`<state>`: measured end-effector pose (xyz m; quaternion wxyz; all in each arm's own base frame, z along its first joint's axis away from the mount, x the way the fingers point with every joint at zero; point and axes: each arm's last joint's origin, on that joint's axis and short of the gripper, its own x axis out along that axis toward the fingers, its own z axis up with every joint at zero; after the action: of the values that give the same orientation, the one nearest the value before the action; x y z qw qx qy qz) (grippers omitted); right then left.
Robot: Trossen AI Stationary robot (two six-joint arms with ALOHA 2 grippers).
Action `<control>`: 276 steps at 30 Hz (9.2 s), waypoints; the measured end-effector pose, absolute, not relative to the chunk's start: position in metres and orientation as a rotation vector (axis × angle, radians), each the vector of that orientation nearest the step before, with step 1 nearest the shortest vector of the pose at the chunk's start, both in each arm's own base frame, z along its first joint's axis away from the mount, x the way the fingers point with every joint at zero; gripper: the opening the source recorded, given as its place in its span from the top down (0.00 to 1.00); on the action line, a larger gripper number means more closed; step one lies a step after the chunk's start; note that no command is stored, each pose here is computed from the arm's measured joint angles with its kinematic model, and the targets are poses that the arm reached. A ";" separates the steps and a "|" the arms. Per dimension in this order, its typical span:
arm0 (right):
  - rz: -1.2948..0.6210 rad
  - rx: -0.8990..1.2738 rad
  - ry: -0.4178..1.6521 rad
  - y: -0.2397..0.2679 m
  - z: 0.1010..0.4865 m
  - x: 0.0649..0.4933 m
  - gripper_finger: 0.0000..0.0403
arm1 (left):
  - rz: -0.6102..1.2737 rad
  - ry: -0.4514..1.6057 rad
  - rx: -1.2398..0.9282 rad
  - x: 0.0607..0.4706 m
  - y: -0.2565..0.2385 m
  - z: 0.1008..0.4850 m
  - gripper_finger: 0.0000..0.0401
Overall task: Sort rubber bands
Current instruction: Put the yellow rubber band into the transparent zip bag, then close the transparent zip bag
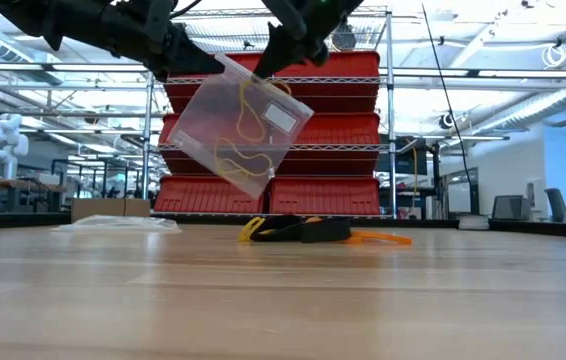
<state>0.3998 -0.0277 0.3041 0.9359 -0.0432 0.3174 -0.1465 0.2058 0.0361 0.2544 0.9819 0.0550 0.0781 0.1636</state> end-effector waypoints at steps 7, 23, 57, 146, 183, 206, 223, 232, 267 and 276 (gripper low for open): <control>-0.293 -0.100 0.651 -0.033 0.304 0.400 1.00 | 0.309 0.156 0.109 0.206 0.036 0.254 1.00; -0.223 -0.163 0.593 -0.041 0.310 0.403 0.99 | 0.282 0.155 0.110 0.207 0.033 0.254 1.00; 0.073 -0.053 0.879 0.023 0.257 0.393 0.63 | 0.331 0.184 0.121 0.206 0.034 0.252 1.00; 0.084 -0.570 0.891 0.039 0.294 0.420 1.00 | 0.363 0.226 0.144 0.205 0.035 0.249 1.00; -0.225 -0.416 0.809 -0.021 0.320 0.415 1.00 | 0.345 0.201 0.142 0.205 0.033 0.251 1.00; -0.180 -0.258 0.833 -0.040 0.302 0.424 0.88 | 0.345 0.190 0.143 0.206 0.033 0.252 1.00; -0.160 -0.272 0.745 -0.021 0.333 0.409 0.66 | 0.345 0.197 0.143 0.206 0.033 0.251 1.00; -0.148 -0.197 0.765 -0.018 0.367 0.360 0.72 | 0.345 0.205 0.143 0.205 0.033 0.250 1.00; -0.288 -0.081 0.224 -0.035 0.184 0.304 0.73 | 0.348 0.191 0.125 0.206 0.033 0.251 1.00; -0.291 -0.150 0.151 -0.035 0.189 0.307 0.99 | 0.349 0.188 0.124 0.206 0.033 0.252 1.00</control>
<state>0.3071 -0.0350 0.1887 0.9838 -0.0747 0.0749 -0.1446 0.2057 0.0333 0.2515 0.9786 0.0614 0.0931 0.1731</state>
